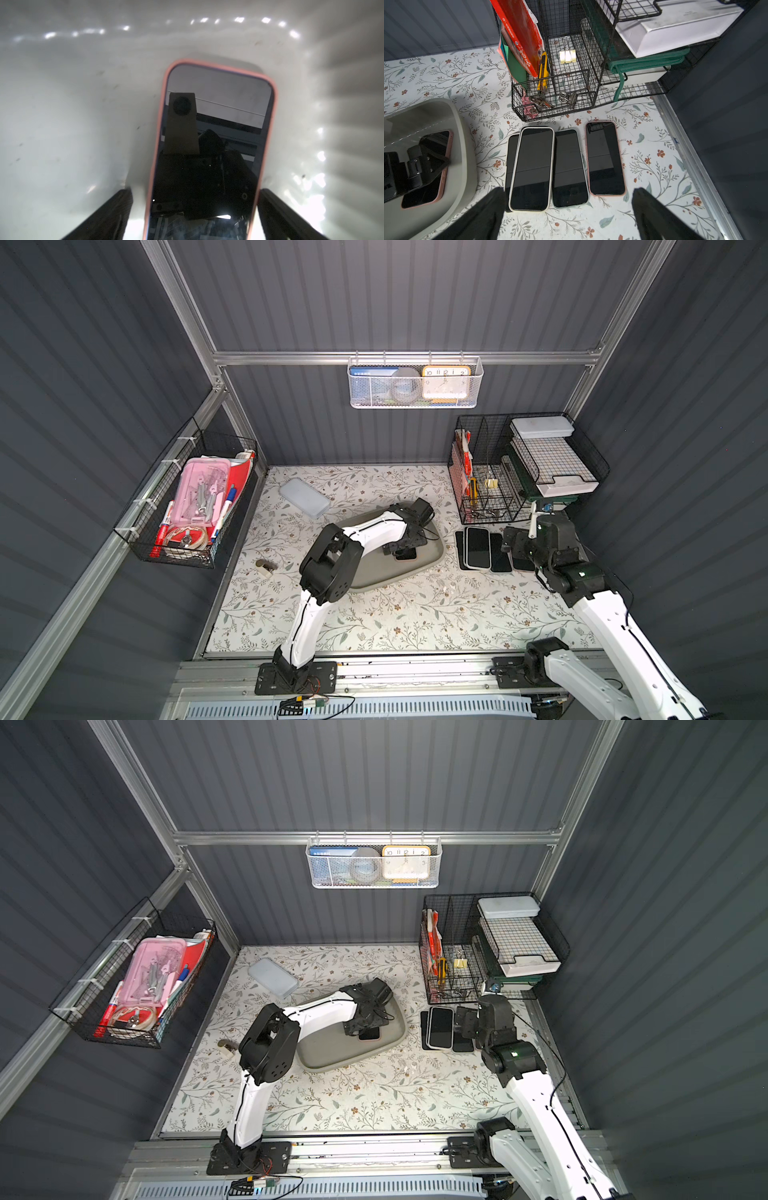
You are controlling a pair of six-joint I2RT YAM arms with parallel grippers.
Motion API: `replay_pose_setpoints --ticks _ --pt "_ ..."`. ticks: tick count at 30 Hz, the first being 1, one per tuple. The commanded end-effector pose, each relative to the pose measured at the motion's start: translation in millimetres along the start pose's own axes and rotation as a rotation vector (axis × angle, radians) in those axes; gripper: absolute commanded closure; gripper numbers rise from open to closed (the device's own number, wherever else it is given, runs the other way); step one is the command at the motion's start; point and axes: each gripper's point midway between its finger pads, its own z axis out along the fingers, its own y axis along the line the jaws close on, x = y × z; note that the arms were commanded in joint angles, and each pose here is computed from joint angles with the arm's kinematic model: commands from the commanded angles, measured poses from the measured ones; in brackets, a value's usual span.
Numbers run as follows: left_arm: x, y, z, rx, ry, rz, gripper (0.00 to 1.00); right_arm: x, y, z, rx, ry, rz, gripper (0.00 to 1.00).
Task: Take the phone out of the storage box
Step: Pick up the phone from the storage box.
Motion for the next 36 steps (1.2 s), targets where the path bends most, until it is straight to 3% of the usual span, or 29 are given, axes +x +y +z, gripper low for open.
replay_pose_setpoints --ticks 1,10,19,23,30,32,36 --pt "10.9 7.0 -8.2 -0.014 0.038 0.010 0.01 1.7 1.3 2.4 -0.008 0.002 -0.001 0.01" --pt "13.6 -2.3 12.1 -0.017 0.068 0.048 0.02 2.7 1.9 3.6 -0.023 0.008 0.006 0.01" --pt "20.6 0.0 20.0 -0.018 0.088 0.086 0.29 1.9 2.9 3.0 -0.033 0.002 0.006 0.01" --pt "18.6 6.0 14.9 -0.031 0.069 0.092 0.35 1.9 9.1 6.4 -0.063 0.009 0.004 0.01" --pt "-5.0 16.8 -32.0 -0.025 -0.052 0.104 0.43 6.4 48.9 11.7 -0.260 0.105 0.013 0.01" --pt "-14.8 18.2 -53.5 -0.009 -0.097 0.121 0.50 8.7 64.4 12.0 -0.336 0.136 0.029 0.01" --pt "-28.9 19.4 -90.0 0.032 -0.172 0.158 0.51 13.6 90.8 12.1 -0.457 0.192 0.072 0.01"
